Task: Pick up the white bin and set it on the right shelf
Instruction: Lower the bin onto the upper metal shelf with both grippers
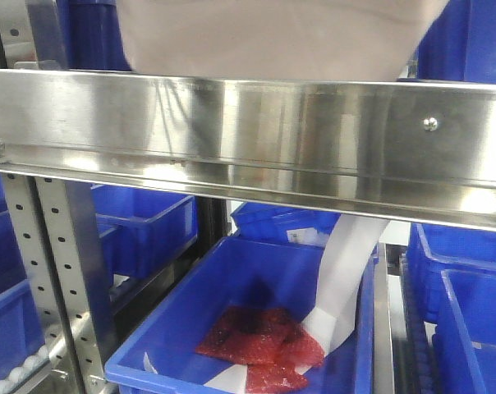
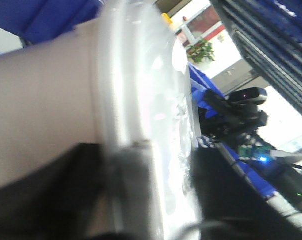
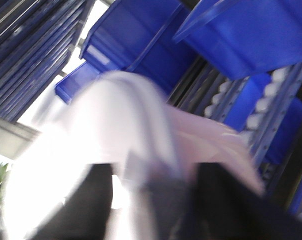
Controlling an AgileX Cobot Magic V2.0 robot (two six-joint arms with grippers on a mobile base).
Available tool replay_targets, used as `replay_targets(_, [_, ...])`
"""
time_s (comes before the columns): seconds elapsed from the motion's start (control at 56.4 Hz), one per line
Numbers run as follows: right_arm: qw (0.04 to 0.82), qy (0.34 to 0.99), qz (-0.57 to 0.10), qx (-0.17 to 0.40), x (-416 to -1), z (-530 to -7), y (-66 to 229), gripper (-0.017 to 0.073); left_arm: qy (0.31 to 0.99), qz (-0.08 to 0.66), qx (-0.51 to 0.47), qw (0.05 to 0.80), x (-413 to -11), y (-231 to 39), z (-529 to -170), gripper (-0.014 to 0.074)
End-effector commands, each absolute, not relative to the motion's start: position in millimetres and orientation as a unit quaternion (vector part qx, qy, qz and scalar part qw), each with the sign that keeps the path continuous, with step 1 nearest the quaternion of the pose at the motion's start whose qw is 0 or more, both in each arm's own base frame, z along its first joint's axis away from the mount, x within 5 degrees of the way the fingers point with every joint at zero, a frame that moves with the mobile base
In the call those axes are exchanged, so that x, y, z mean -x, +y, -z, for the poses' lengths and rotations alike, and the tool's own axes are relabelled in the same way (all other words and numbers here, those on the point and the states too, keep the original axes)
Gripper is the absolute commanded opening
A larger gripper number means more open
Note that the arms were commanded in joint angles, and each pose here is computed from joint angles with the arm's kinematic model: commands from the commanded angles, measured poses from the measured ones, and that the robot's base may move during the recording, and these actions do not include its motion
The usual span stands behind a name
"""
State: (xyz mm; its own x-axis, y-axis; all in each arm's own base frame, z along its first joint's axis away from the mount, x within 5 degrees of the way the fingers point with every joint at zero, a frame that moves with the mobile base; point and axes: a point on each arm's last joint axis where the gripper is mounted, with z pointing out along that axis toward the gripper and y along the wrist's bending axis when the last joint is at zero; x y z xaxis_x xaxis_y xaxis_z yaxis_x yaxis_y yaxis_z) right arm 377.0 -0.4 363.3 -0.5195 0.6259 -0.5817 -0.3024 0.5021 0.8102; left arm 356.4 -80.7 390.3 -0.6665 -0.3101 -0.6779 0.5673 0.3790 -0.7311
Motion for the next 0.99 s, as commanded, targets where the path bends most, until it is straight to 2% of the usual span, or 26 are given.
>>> replay_targets(0.0, [0.515, 0.686, -0.507, -0.086, -366.0, -396.6, 2.8, 0.0634, 0.686, 0.565, -0.082, 0.450, -344.9, -81.7, -425.8, 0.0503])
replay_targets(0.071, [0.528, 0.693, -0.485, -0.080, -367.7, -395.1, 0.8, 0.0631, 0.689, 0.551, -0.068, 0.466, -348.7, -79.2, -425.6, 0.0550])
replay_targets(0.301, [0.574, 0.725, -0.376, -0.059, -373.9, -391.8, -9.1, 0.0632, 0.710, 0.475, -0.080, 0.514, -356.7, -72.5, -419.9, 0.0547])
replay_targets(0.443, [0.598, 0.745, -0.295, -0.023, -376.6, -394.8, -15.2, 0.0632, 0.744, 0.407, -0.108, 0.520, -359.5, -69.0, -410.0, 0.0547])
replay_targets(0.549, [0.607, 0.747, -0.272, 0.009, -372.9, -404.4, -14.1, 0.0632, 0.756, 0.380, -0.137, 0.515, -354.8, -68.8, -408.9, 0.0547])
replay_targets(0.709, [0.619, 0.734, -0.277, 0.047, -351.8, -426.7, -6.5, 0.0617, 0.751, 0.378, -0.185, 0.510, -333.1, -72.2, -423.4, 0.0537])
replay_targets(0.78, [0.627, 0.722, -0.283, 0.067, -336.6, -441.4, -1.4, 0.0534, 0.739, 0.385, -0.208, 0.512, -316.7, -74.5, -436.4, 0.0482])
replay_targets(0.868, [0.637, 0.708, -0.292, 0.089, -316.2, -459.1, 5.0, 0.0324, 0.725, 0.390, -0.234, 0.517, -296.0, -76.5, -451.6, 0.0361])
replay_targets(0.975, [0.651, 0.693, -0.288, 0.115, -291.1, -476.6, 11.2, 0.0106, 0.714, 0.388, -0.260, 0.522, -275.3, -77.9, -464.6, 0.0150])
